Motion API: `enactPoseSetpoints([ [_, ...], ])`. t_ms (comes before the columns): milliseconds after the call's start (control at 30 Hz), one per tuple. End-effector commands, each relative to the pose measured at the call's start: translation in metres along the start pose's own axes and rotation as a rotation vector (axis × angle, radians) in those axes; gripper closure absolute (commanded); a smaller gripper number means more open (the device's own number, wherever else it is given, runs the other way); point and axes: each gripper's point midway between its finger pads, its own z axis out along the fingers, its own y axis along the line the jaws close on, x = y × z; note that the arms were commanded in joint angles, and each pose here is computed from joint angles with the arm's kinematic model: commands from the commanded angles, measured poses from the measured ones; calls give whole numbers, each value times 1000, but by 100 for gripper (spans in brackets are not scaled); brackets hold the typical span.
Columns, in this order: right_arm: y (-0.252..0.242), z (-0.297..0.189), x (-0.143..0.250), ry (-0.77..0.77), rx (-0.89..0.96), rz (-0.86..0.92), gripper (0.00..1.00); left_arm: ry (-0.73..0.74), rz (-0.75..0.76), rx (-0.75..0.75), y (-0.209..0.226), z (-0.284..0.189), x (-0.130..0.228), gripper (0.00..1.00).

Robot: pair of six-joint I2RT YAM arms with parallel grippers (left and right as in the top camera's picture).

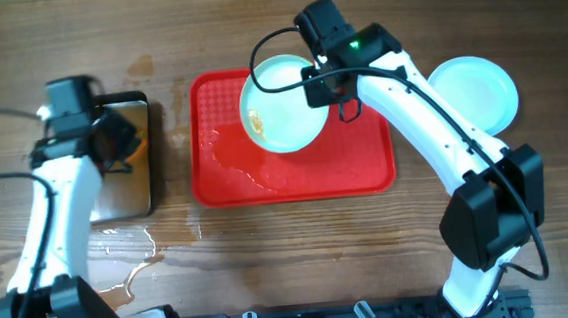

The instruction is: Clean dirty plates on tray and stack at the side

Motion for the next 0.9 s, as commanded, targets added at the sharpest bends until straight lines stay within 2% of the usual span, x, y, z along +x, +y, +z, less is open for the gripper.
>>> enactPoseSetpoints([
  [0, -21, -28, -27, -139, 320, -192, 96, 71, -64, -6, 32, 16, 1, 96],
  [133, -17, -66, -43, -271, 583, -293, 96, 55, -116, -20, 55, 22, -7, 96],
  [333, 27, -116, -57, -433, 807, -495, 96, 68, -96, 46, 47, 24, -7, 96],
  [500, 61, -127, -53, -492, 782, -555, 96, 79, -99, 2, 57, 44, -1, 96],
  [700, 65, -128, -49, -511, 760, -517, 96, 113, -112, -28, 67, 58, 5, 96],
  [767, 66, -122, -45, -520, 711, -447, 96, 110, -111, -26, 66, 58, 4, 83],
  [833, 76, -105, -37, -485, 571, -408, 96, 110, -112, -26, 66, 58, 4, 80],
  [867, 80, -98, -34, -468, 515, -388, 96, 110, -112, -26, 66, 58, 4, 70],
])
